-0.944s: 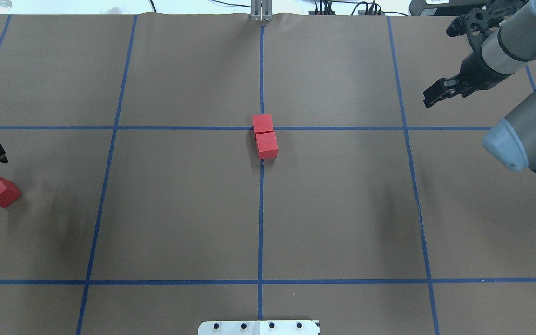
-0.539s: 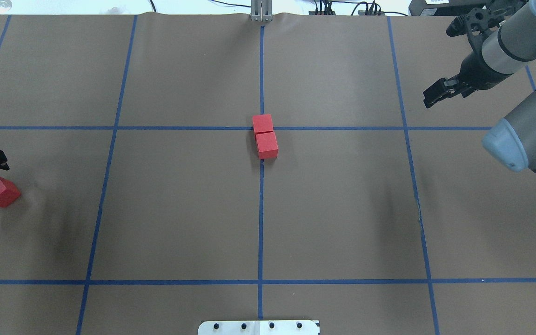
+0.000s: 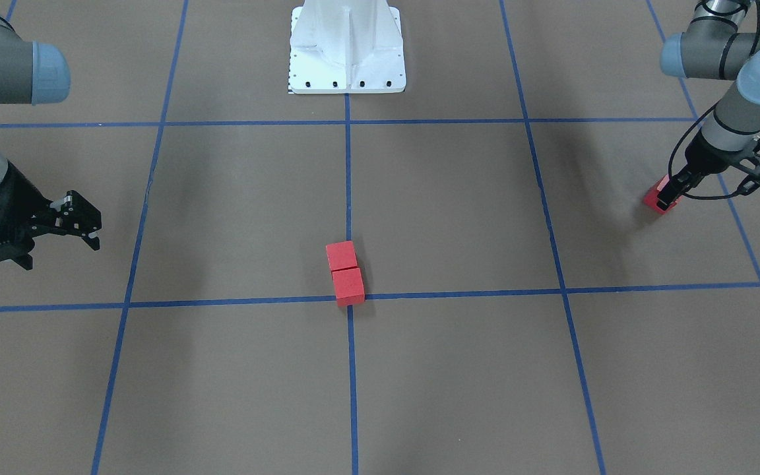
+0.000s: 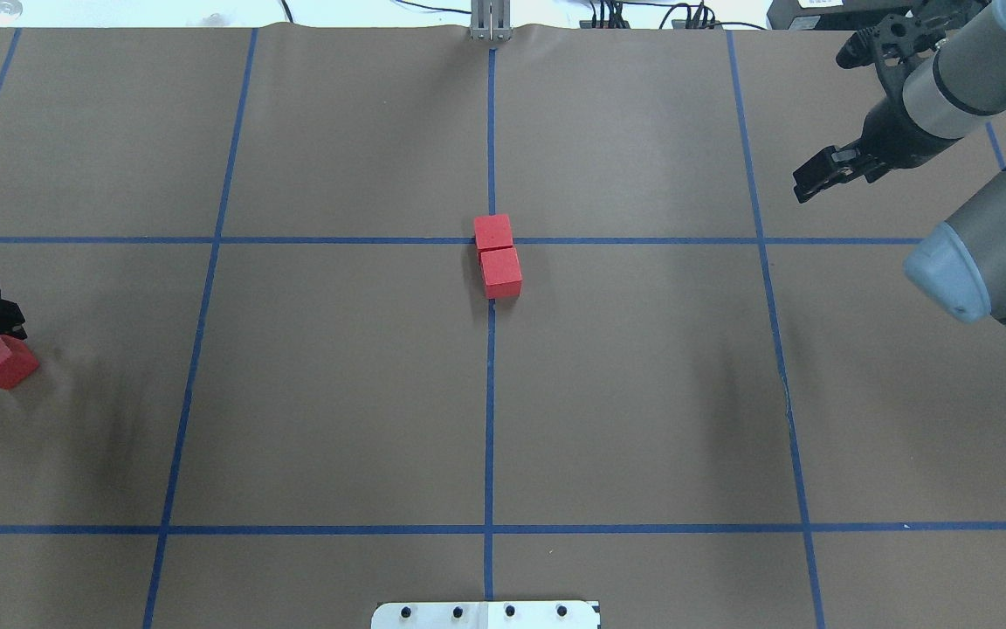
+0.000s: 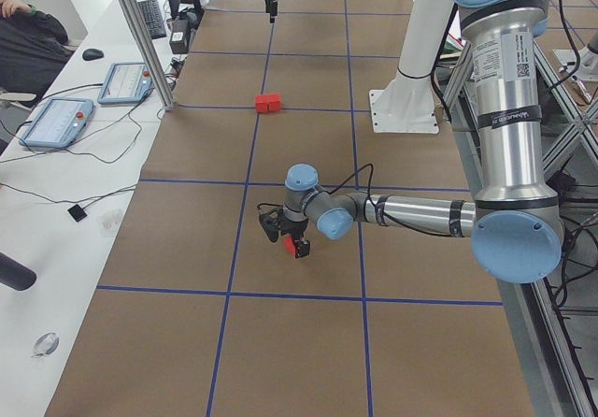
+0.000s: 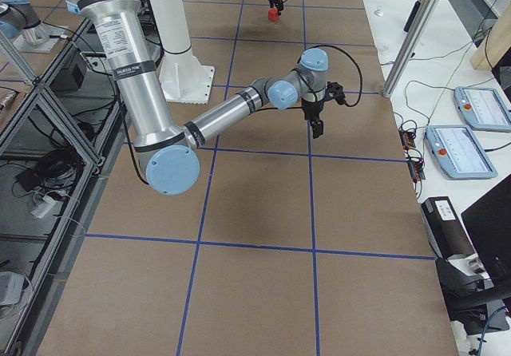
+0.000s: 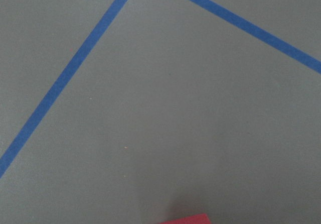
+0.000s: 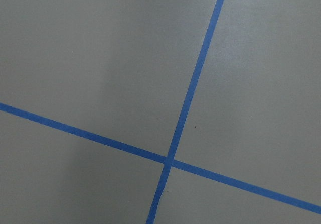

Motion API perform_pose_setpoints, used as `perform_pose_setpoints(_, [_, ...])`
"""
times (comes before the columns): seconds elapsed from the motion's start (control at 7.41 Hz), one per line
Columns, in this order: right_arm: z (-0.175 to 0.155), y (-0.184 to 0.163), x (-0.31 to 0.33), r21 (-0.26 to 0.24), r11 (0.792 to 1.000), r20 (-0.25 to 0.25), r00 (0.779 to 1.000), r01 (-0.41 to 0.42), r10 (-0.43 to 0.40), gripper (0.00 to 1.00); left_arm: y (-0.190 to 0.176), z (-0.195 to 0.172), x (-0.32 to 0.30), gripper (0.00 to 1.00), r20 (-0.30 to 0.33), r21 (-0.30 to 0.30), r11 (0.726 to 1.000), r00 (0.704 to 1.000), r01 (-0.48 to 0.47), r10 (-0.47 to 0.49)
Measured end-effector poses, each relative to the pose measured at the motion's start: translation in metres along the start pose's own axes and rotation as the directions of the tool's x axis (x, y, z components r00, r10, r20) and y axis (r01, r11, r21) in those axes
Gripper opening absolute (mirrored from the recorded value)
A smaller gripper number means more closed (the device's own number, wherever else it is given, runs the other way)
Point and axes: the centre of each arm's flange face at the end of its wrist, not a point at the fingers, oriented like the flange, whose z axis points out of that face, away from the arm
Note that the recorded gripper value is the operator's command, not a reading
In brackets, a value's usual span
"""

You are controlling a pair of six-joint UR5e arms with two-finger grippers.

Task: Form red blocks into L shape at center
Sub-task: 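Carry the held red cube toward the two-cube pair with the left gripper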

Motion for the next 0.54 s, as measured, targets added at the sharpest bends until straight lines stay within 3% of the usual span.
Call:
perform_pose_setpoints(0.27, [-0.0004, -0.0002, -0.0004, 0.001, 1.000, 0.000, 1.000, 0.001, -0.001, 0.99, 0.0064, 0.0053, 0.0012, 0.85, 0.007, -0.010, 1.000, 1.000, -0.008, 0.008])
perform_pose_setpoints(0.4, [-0.0006, -0.0004, -0.0007, 0.002, 1.000, 0.000, 1.000, 0.001, -0.001, 0.99, 0.0068, 0.0065, 0.0005, 0.62, 0.010, -0.011, 1.000, 1.000, -0.008, 0.008])
perform_pose_setpoints(0.54, [-0.0007, -0.0005, -0.0008, 0.002, 1.000, 0.000, 1.000, 0.001, -0.001, 0.99, 0.0067, 0.0071, 0.0000, 0.01, 0.011, -0.011, 1.000, 1.000, -0.008, 0.008])
